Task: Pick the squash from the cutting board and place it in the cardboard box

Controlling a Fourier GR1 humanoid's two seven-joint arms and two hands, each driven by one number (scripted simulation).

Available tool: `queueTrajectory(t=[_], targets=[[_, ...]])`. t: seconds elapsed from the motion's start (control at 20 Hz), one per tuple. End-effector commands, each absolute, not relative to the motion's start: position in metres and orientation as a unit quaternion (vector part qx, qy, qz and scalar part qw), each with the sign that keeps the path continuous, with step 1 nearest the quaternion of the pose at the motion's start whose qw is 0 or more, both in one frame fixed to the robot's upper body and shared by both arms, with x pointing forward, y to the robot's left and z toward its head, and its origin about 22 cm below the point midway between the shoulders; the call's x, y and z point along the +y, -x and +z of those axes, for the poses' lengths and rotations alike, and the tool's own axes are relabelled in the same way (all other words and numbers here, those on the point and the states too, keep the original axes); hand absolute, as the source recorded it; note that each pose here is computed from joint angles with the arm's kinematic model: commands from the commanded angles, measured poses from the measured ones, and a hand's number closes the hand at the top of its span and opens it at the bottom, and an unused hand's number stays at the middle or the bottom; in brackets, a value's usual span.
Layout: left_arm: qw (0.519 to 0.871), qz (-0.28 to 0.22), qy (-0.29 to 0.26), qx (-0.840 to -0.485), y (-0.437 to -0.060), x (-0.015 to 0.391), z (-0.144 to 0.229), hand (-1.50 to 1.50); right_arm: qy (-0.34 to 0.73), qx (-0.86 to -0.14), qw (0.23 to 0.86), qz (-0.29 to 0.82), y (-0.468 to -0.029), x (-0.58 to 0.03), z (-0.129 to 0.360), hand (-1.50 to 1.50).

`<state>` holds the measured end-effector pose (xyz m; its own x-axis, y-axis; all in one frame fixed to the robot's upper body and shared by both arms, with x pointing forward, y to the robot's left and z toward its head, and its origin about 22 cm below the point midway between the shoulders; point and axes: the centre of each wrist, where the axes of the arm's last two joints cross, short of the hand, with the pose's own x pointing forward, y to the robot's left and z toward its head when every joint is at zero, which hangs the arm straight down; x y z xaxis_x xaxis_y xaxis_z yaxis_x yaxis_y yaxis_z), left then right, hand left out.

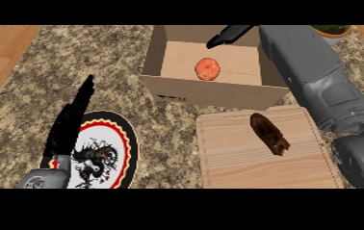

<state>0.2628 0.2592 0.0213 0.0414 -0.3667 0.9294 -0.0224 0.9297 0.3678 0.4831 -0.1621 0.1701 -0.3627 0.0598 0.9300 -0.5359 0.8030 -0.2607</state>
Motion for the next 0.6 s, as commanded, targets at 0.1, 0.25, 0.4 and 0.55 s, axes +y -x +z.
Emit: queueTrajectory(t=[0.1,0.25,0.4,0.55], targets=[[0.7,-0.128,-0.136,-0.689,-0.263,0.253,0.019,0.0,-0.112,-0.798,0.562,0.19,-0.485,-0.234,0.196,-1.5],[0.694,-0.129,-0.135,-0.695,-0.265,0.261,0.026,0.0,-0.112,-0.799,0.565,0.175,-0.481,-0.266,0.193,-1.5],[0.689,-0.133,-0.128,-0.701,-0.263,0.253,0.026,0.0,-0.106,-0.802,0.562,0.174,-0.477,-0.293,0.204,-1.5],[0.69,-0.135,-0.13,-0.7,-0.267,0.257,0.029,0.0,-0.11,-0.805,0.551,0.189,-0.472,-0.315,0.22,-1.5]])
